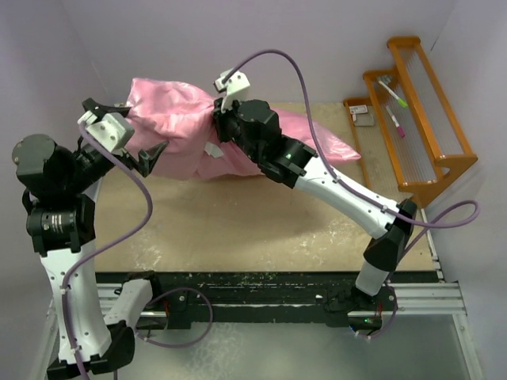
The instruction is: Remove the pillowcase from the pillow
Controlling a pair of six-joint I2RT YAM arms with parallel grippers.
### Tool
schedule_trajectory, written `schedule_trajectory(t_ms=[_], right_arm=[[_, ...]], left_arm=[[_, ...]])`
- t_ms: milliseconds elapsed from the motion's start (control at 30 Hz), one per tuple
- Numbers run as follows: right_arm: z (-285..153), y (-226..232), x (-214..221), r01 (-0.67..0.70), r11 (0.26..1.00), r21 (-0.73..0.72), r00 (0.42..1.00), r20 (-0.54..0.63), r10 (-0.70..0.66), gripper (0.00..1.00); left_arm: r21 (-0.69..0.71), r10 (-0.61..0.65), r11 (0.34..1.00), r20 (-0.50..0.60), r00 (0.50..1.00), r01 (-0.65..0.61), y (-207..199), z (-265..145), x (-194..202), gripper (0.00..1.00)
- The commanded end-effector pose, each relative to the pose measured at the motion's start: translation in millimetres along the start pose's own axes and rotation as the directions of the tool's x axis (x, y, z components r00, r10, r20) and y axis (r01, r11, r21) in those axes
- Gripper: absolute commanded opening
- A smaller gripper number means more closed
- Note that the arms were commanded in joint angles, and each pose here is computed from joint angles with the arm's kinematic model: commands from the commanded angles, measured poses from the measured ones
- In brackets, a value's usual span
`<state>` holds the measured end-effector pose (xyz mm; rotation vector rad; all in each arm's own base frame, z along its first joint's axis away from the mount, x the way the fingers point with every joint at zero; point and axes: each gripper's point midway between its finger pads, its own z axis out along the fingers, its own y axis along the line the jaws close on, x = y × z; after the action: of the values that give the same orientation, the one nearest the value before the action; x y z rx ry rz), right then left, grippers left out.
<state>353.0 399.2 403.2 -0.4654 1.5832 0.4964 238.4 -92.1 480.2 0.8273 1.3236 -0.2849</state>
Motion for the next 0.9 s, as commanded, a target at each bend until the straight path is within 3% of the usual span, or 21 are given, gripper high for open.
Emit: schedule_trajectory(t_ms=[0,67,133,167,233,300,367,500,700,867], right_arm=[[-21.5,-24.1,-105.0,-0.212,0.971,0.107,0.953,0.245,0.181,0.0],[-20.5,-22.5,-98.6,-0.219,0.97,0.11,0.959,0.209,0.193,0.0],[-22.1,-22.4,-98.5,-0.238,0.966,0.106,0.956,0.204,0.213,0.0],[-23.3,-22.4,-100.8,-0.243,0.965,0.101,0.953,0.21,0.218,0.0],[-25.7,-20.4,-105.9,-0.264,0.961,0.086,0.945,0.221,0.24,0.0],[-26.9,-18.6,-114.3,-0.289,0.955,0.071,0.935,0.235,0.265,0.0],[-27.6,-16.8,-126.0,-0.321,0.945,0.057,0.921,0.251,0.298,0.0],[-24.7,-8.0,-129.4,-0.379,0.925,0.023,0.903,0.226,0.365,0.0],[-26.5,13.6,-140.3,-0.463,0.884,-0.063,0.857,0.221,0.465,0.0],[-32.3,36.6,-146.1,-0.48,0.87,-0.115,0.843,0.213,0.493,0.0]], left_arm=[[-0.339,0.151,0.936,0.141,0.978,-0.096,50.4,-20.0,-51.5,0.99],[-0.477,0.171,0.877,0.186,0.967,-0.063,71.3,-33.7,-66.3,0.99],[-0.51,0.171,0.859,0.225,0.959,-0.034,74.9,-39.7,-75.8,0.99],[-0.452,0.165,0.891,0.232,0.959,-0.044,64.0,-34.0,-75.6,0.99],[-0.161,0.132,0.982,0.209,0.969,-0.099,14.6,-13.0,-58.7,1.0],[0.194,0.06,0.977,0.148,0.987,-0.088,-42.6,-6.6,-27.6,0.98],[0.297,-0.005,0.955,0.072,0.997,-0.017,-61.6,-6.3,6.4,0.96],[0.214,0.095,0.972,0.014,0.995,-0.096,-49.1,-1.4,47.5,0.95],[0.083,0.1,0.992,-0.029,0.995,-0.098,-14.3,15.1,75.7,0.95],[0.099,0.059,0.994,-0.035,0.998,-0.055,-10.6,28.0,89.0,0.95]])
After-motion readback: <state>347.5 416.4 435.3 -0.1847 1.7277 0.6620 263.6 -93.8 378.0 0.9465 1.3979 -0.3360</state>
